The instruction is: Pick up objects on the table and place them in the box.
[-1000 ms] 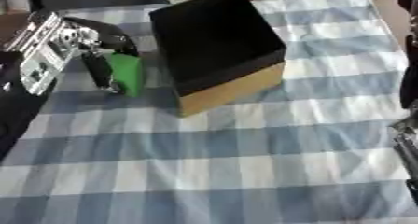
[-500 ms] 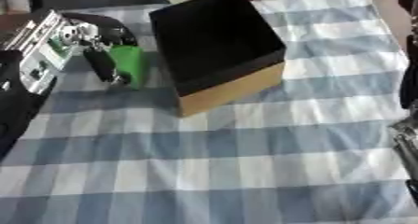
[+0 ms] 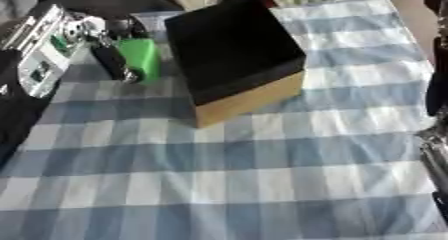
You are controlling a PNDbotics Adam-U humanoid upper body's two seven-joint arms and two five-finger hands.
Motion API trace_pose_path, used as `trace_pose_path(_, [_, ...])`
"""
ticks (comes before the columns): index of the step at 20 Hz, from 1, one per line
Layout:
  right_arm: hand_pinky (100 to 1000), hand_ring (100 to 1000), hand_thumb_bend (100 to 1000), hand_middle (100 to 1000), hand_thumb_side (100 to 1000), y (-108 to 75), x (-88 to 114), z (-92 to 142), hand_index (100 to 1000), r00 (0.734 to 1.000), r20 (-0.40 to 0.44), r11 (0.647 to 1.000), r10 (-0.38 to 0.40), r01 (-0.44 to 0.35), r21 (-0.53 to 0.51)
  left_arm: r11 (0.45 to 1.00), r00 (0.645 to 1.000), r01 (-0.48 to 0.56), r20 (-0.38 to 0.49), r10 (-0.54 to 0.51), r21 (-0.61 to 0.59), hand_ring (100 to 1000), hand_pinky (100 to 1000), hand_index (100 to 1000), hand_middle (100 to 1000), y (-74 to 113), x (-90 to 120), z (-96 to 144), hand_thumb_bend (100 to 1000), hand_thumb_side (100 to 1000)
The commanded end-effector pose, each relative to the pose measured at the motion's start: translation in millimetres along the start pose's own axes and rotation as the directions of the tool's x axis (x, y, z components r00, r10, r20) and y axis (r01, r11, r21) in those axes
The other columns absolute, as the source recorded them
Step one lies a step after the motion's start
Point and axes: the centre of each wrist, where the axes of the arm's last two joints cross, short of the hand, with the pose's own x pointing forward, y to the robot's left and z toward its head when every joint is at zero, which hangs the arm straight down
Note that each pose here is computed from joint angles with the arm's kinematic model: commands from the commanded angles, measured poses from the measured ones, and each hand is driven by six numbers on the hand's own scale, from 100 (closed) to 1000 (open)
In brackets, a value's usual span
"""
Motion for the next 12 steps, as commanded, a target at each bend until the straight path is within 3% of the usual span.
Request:
trace_pose_path(1, [855,729,100,610,621,-1.4,5,-3,784,1.0,0.022,1.0,-0.007,0.007,-0.002,0.996,1.0,-0.001,-0.002,0.001,0.091,710,853,700,563,27.7,5,21,100,100])
trace_pose_path(7, [855,729,100,611,620,-1.6,4,-1,784,1.0,0.016,1.0,-0.009,0.009,-0.003,0.985,1.0,-0.016,0.01,0.014,0.174,707,849,703,565,43.7,22,37,100,100])
trace_pose_path(12, [855,729,100,611,617,-1.0,5,-3,784,1.0,0.021,1.0,-0.013,0.013,-0.003,0.959,0.996,-0.076,0.062,0.061,0.272,703,834,707,563,51.6,47,40,100,100])
